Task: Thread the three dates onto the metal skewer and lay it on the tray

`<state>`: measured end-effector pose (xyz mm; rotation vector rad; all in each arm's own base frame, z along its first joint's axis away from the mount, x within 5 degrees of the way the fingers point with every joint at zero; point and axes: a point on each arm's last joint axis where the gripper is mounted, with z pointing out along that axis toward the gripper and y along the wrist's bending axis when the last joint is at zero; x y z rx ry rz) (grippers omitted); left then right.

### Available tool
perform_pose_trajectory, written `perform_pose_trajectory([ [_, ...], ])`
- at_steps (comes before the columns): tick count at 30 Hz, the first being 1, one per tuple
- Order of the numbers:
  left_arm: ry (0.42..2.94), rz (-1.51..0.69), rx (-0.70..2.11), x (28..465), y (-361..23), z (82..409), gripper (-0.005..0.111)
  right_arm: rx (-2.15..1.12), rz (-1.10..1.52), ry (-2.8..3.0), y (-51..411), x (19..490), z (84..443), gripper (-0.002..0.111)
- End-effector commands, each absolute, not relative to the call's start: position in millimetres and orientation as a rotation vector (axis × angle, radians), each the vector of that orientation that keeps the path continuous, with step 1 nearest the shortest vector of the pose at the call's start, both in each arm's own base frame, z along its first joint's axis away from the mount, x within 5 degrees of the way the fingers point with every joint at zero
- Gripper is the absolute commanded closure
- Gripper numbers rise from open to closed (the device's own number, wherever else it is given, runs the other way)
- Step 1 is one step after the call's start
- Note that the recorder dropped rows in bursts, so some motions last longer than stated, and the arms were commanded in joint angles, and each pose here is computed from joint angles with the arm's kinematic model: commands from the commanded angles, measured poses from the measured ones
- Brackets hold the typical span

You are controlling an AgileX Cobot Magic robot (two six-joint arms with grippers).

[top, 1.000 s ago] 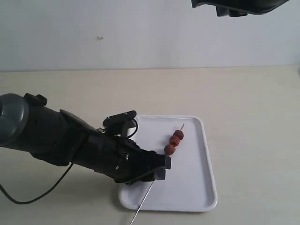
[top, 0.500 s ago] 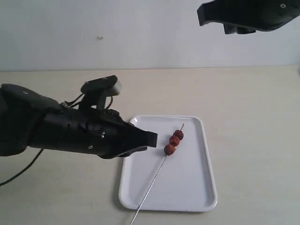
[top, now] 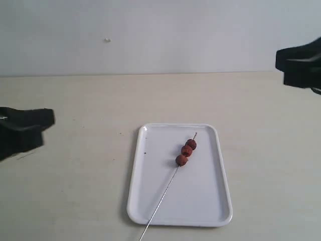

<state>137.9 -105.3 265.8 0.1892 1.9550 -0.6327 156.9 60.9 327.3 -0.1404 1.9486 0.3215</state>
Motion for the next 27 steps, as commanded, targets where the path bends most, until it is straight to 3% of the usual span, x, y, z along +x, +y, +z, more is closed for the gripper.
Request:
perform_pose_trajectory([
  [1, 1.811, -0.646, 0.129, 111.7, -75.2, 272.3, 0.107, -0.140, 0.403, 1.834, 53.2, 131.1, 312.6, 0.094],
  [7, 1.628, -0.671, 0.131, 82.8, -47.9, 273.1, 0.107, -0.179, 0.469, 1.714, 49.1, 109.9, 283.6, 0.098],
  [12, 1.528, -0.671, 0.078, 68.6, -30.1, 265.9, 0.107, -0.210, 0.476, 1.694, 47.4, 101.3, 262.7, 0.108],
  [17, 1.496, -0.662, 0.027, 63.2, -20.3, 252.7, 0.107, -0.232, 0.448, 1.742, 46.0, 98.9, 245.6, 0.108],
  [27, 1.537, -0.649, 0.033, 63.6, -20.6, 233.9, 0.107, -0.223, 0.450, 1.755, 45.7, 98.8, 244.2, 0.108],
])
